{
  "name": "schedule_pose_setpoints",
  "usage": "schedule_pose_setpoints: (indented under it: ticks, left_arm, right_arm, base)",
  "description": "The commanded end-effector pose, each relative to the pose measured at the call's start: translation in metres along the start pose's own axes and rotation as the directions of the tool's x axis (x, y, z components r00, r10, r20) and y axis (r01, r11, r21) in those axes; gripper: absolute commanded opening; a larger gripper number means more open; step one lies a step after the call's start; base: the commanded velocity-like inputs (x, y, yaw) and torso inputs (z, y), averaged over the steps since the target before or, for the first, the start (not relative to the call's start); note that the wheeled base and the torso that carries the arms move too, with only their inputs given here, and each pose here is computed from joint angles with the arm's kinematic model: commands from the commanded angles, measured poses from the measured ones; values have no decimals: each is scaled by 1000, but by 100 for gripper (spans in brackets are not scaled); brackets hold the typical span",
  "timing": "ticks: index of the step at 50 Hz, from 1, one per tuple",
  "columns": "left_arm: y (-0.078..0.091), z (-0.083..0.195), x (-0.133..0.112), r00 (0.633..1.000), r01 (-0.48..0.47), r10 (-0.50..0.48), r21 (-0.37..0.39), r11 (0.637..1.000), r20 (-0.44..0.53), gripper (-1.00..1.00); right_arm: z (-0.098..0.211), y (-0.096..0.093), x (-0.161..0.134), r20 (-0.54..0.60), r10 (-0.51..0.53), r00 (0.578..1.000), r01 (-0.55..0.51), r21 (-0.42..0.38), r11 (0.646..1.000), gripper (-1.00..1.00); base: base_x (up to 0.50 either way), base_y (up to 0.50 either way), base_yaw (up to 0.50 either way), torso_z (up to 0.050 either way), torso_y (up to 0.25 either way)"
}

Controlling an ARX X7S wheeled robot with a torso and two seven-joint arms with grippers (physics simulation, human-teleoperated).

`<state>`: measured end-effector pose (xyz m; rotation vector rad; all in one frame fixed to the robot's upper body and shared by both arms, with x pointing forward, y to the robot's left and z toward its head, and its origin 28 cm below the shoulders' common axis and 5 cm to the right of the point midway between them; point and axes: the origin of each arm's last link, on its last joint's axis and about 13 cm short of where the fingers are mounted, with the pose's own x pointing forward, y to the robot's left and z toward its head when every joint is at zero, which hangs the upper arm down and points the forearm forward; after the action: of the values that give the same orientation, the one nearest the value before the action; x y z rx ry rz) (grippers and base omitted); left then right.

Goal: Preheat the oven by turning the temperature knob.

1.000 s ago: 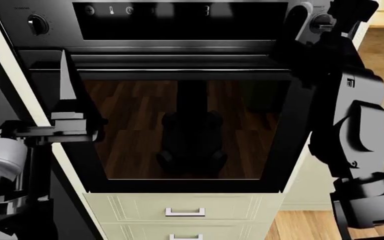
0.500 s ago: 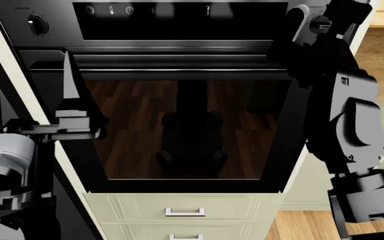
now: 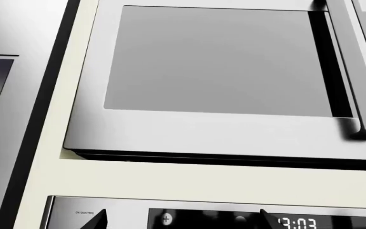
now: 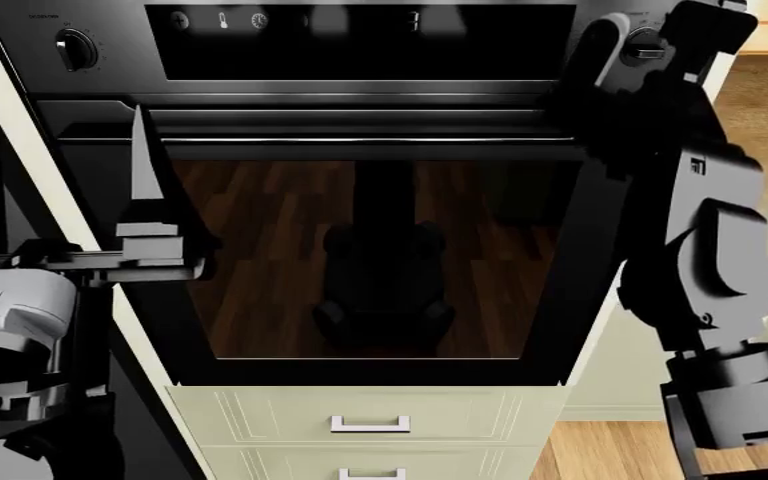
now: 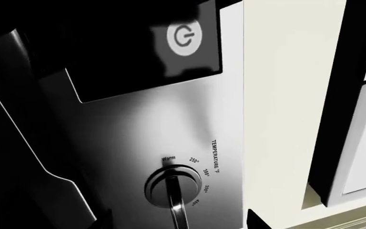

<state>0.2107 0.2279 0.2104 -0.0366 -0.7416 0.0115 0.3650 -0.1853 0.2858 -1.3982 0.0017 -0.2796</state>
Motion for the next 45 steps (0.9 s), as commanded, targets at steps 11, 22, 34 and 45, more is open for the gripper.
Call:
schedule_pose_setpoints:
  ticks: [11,22,34,45]
  left_arm:
    - [1,-1,1,1000,-3,3,1,1000,0,100]
    - [1,-1,2,1000,-6,6,2,1000,2,100]
    - [1,-3,1,1000,-5,5,8,1000,-6,100]
    - [1,-3,0,1000,-3,3,9,1000,-7,100]
  right_arm:
    - [2,-4,4,1,-14,1000,14,-7,1000,100]
    - [4,-4,7,6,-14,1000,14,-8,1000,100]
    - [1,2,9,-1,-6,1000,6,-3,1000,100]
    - [-1,4,6,-6,4,1000,-4,11,1000,-100]
  base:
    - [0,0,0,0,0]
    - [0,0,0,0,0]
    - [0,0,0,0,0]
    - [0,0,0,0,0]
